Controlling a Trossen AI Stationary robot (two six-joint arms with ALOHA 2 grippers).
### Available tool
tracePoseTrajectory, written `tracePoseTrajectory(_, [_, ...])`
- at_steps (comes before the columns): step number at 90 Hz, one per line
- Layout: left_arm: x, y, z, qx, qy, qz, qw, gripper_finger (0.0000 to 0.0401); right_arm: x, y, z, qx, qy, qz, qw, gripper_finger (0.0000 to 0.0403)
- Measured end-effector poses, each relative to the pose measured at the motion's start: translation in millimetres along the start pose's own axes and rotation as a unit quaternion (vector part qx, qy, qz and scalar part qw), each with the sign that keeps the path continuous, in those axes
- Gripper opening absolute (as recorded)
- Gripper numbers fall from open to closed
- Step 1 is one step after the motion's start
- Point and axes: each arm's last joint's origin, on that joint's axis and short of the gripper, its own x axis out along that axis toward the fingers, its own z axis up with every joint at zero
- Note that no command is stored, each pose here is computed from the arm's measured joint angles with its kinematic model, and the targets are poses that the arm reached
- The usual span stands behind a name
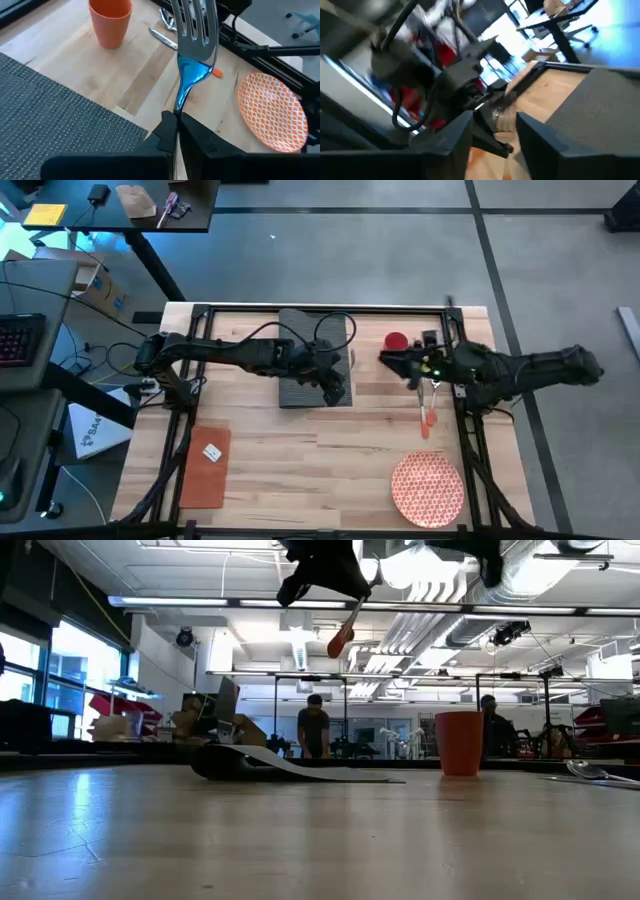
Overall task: Set table place
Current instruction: Move the orange fork from the upper left to the middle right of the table
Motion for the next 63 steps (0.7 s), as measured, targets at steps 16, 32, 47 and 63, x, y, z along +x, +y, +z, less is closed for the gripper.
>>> tracePoseTrajectory(16, [0.0, 1.2, 0.6, 0.000, -0.011, 0.018, 1.000, 0.0000, 33.0, 29.2, 13.1, -0.066, 0.089, -0.128, 0.986, 0.0250])
tracePoseTrajectory(32, [-0.3, 1.0, 0.6, 0.010, -0.014, 0.024, 1.000, 0.0000, 66.1, 45.0, 7.9, -0.101, 0.153, -0.192, 0.964, 0.0263])
tracePoseTrajectory(47, [-0.7, -1.1, -0.5, 0.029, -0.014, 0.023, 0.999, 0.0000, 82.8, 46.4, 0.6, -0.100, 0.166, -0.254, 0.947, 0.0263])
tracePoseTrajectory(63, [-2.0, -3.0, -4.7, 0.047, -0.007, 0.037, 0.998, 0.0000, 79.7, 41.4, -2.6, -0.084, 0.169, -0.292, 0.937, 0.0235])
